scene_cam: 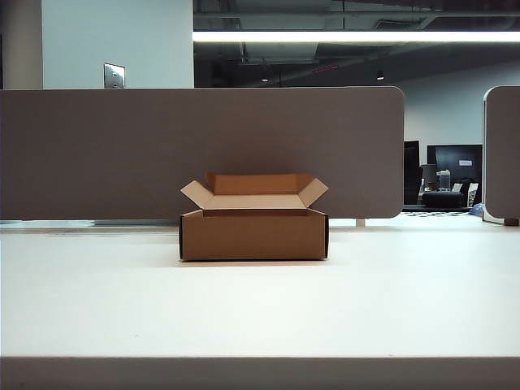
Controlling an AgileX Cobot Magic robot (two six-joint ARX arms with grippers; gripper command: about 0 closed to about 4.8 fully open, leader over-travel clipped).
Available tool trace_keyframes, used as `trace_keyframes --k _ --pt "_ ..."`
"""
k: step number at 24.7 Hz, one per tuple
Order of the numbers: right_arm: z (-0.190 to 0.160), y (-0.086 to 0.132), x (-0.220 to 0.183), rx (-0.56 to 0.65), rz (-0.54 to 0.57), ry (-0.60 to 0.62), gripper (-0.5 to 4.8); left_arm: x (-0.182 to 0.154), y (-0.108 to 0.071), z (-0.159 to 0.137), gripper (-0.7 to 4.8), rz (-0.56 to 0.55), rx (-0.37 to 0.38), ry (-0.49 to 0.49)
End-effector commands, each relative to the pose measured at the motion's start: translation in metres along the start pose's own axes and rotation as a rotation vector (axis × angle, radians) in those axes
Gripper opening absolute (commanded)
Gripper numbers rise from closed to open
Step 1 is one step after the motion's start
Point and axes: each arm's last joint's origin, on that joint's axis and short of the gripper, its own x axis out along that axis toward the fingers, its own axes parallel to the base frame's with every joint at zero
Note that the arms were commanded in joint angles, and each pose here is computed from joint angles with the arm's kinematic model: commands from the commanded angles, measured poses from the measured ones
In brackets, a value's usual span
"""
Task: Pick up all the paper balls on the table and put them in the paper box.
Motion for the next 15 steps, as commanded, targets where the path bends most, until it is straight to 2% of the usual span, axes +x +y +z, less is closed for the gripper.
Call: trace_keyframes --k 1,6,7,9,13,15 --pt "-0.022 0.002 0.022 -0.001 -0.007 -0.114 0.48 0.01 0.0 -0.011 -0.04 -0.021 0.024 -0.078" --pt "-0.066 0.005 0.053 0.006 -0.03 -0.2 0.15 0.027 0.003 -0.039 -0.04 -0.017 0.028 -0.117" --pt "-0.074 0.005 0.058 0.007 -0.045 -0.197 0.09 0.03 0.005 -0.044 -0.04 0.019 0.026 -0.116" --pt "-0.087 0.006 0.065 0.025 -0.053 -0.176 0.1 0.033 0.007 -0.053 -0.04 0.088 0.021 -0.081" --pt "-0.11 0.007 0.075 0.043 -0.071 -0.093 0.08 0.033 0.009 -0.062 -0.03 0.121 0.022 -0.005" --pt "-0.118 0.007 0.079 0.041 -0.075 -0.074 0.08 0.033 0.009 -0.062 -0.04 0.123 0.041 -0.007"
